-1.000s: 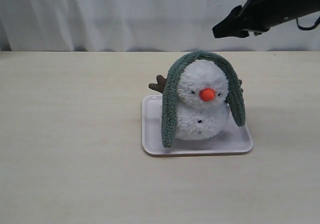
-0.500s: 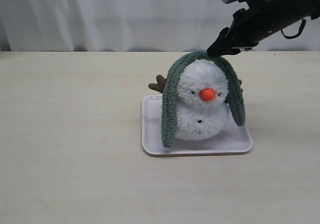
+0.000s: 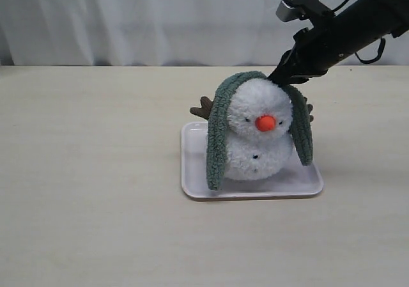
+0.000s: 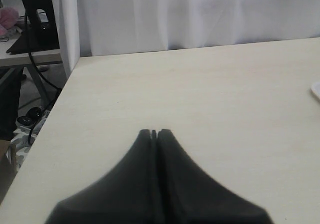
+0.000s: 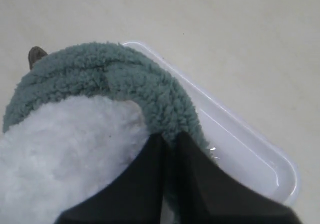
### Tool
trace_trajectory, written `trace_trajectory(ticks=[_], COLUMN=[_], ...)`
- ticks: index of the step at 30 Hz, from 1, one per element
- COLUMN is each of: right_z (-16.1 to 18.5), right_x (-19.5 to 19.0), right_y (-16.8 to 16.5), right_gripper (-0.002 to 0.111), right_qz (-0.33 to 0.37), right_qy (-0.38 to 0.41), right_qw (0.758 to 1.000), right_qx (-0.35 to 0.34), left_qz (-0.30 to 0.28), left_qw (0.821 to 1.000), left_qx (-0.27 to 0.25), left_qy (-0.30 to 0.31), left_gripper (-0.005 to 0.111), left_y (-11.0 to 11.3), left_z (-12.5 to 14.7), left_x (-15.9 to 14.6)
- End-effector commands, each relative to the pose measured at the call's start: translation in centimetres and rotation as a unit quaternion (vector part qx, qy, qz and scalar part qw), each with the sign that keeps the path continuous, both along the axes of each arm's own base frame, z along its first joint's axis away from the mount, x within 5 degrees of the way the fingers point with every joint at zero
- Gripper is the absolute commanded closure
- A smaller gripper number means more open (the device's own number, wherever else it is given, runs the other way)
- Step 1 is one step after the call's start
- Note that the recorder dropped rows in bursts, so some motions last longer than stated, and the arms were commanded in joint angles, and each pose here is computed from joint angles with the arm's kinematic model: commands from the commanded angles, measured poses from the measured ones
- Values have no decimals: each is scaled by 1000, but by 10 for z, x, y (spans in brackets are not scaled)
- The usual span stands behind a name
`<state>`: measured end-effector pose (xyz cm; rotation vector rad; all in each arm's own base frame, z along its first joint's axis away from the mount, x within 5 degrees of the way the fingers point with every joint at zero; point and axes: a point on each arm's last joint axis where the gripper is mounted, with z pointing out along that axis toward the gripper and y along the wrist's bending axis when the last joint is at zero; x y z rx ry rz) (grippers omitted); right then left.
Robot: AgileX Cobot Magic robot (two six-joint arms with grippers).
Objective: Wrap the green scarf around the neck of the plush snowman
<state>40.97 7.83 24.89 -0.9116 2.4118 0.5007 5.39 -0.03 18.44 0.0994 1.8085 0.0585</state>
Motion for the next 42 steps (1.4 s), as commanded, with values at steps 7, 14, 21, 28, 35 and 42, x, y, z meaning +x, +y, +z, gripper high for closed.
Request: trace_trajectory(ticks=[7,14,21,28,35,42], right_z=[-3,56,57,-9,-38,-55], right_x=[-6,-26,-60,-64,-62,-60], right_y=[-3,-9,-22,-24,-25,-21], right_gripper=[79,66,66,66,66,79], right_qz=[-28,-50,-87,-137,-152,-158], right_qy=[51,-28,61,27,-6,22], right_qw=[998,998,991,989,987,987], right_qx=[-15,-22,-78,-59,-55,-33], left_qz=[1,1,1,1,1,1], left_qw=[1000,1000,1000,1000,1000,1000], left_qx=[-2,-2,-2,-2,-2,-2], left_qy=[-4,-5,-5,-5,-5,-2], left_gripper=[107,107,107,107,107,107], left_y=[0,0,0,0,0,0], left_z=[0,0,0,0,0,0], left_x=[0,0,0,0,0,0])
